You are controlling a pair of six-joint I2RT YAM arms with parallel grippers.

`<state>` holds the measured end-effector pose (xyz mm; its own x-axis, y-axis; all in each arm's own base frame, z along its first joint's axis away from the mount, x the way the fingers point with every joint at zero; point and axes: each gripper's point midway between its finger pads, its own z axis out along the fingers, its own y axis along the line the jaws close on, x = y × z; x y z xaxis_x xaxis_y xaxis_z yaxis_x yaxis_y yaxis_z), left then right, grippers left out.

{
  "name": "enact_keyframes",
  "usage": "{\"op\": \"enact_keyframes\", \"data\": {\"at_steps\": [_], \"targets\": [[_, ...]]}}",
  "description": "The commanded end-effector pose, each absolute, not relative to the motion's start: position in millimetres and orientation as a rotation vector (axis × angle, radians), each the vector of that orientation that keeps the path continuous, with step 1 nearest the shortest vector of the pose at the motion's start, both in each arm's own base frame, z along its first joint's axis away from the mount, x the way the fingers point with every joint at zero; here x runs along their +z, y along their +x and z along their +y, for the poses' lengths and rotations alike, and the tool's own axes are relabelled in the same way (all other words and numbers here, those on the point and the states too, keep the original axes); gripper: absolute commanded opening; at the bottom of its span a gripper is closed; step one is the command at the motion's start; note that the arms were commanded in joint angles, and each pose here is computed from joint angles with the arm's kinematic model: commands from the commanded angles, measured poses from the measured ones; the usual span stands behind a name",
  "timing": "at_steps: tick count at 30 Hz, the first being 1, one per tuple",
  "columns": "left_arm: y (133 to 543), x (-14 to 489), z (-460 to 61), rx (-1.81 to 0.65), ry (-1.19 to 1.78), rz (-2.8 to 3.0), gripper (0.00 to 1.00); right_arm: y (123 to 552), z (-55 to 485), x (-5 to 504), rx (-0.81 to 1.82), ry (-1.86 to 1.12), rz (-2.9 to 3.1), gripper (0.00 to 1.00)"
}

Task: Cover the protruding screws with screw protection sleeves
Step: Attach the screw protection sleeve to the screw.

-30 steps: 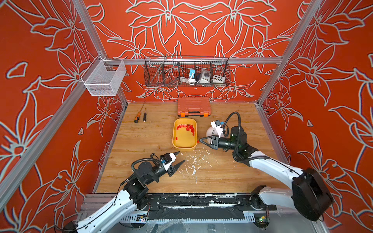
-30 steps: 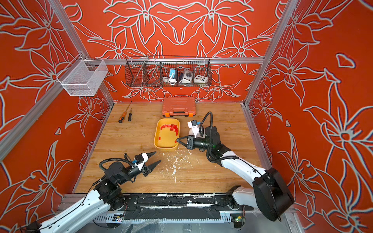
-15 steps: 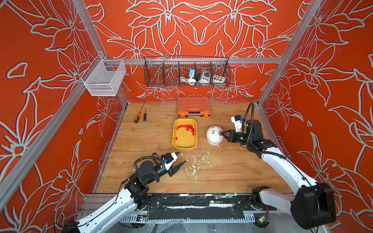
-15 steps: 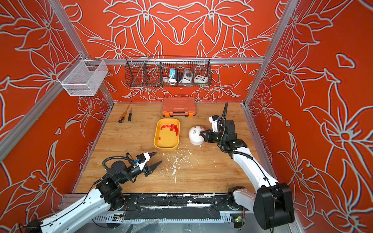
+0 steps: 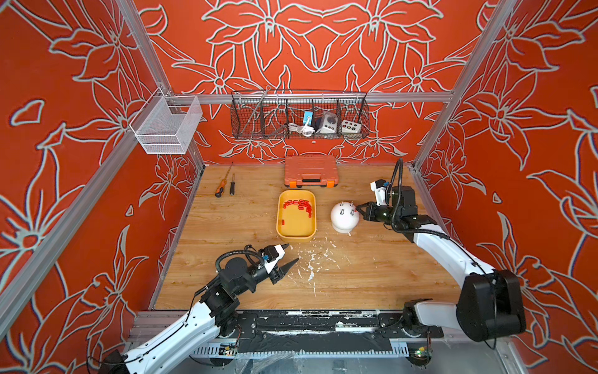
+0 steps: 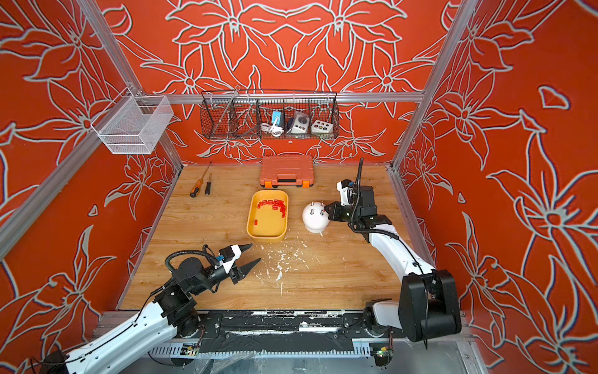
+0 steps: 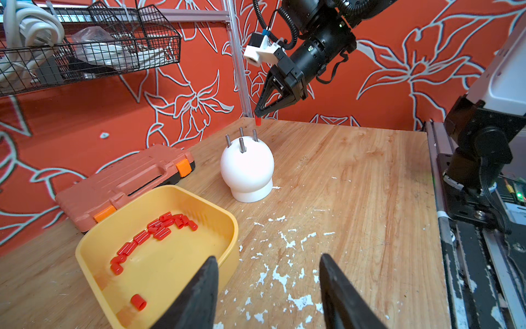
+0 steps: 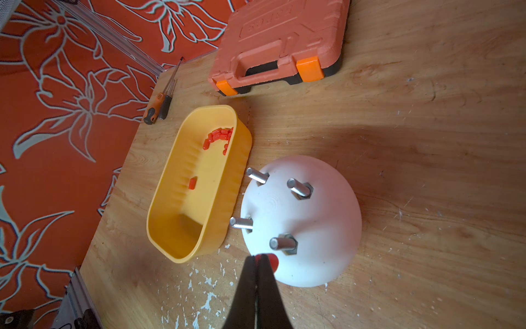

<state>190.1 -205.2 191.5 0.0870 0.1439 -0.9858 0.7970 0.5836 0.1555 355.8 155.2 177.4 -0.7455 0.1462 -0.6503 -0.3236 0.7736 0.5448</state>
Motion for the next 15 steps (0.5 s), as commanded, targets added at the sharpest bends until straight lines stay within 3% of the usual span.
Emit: {"op": "enact_keyframes", "data": {"at_steps": [1,15], "targets": [[187.7,198.8,-206.9,-0.603,0.861,1.396,0.56,370.7,157.8,191.4,0.855,-0.171,2.203,0.0],[187.5,198.8,-206.9,-0.603,0.862,1.395,0.56,371.0,157.9,180.8,0.858,-0.153,2.232,0.0]]}}
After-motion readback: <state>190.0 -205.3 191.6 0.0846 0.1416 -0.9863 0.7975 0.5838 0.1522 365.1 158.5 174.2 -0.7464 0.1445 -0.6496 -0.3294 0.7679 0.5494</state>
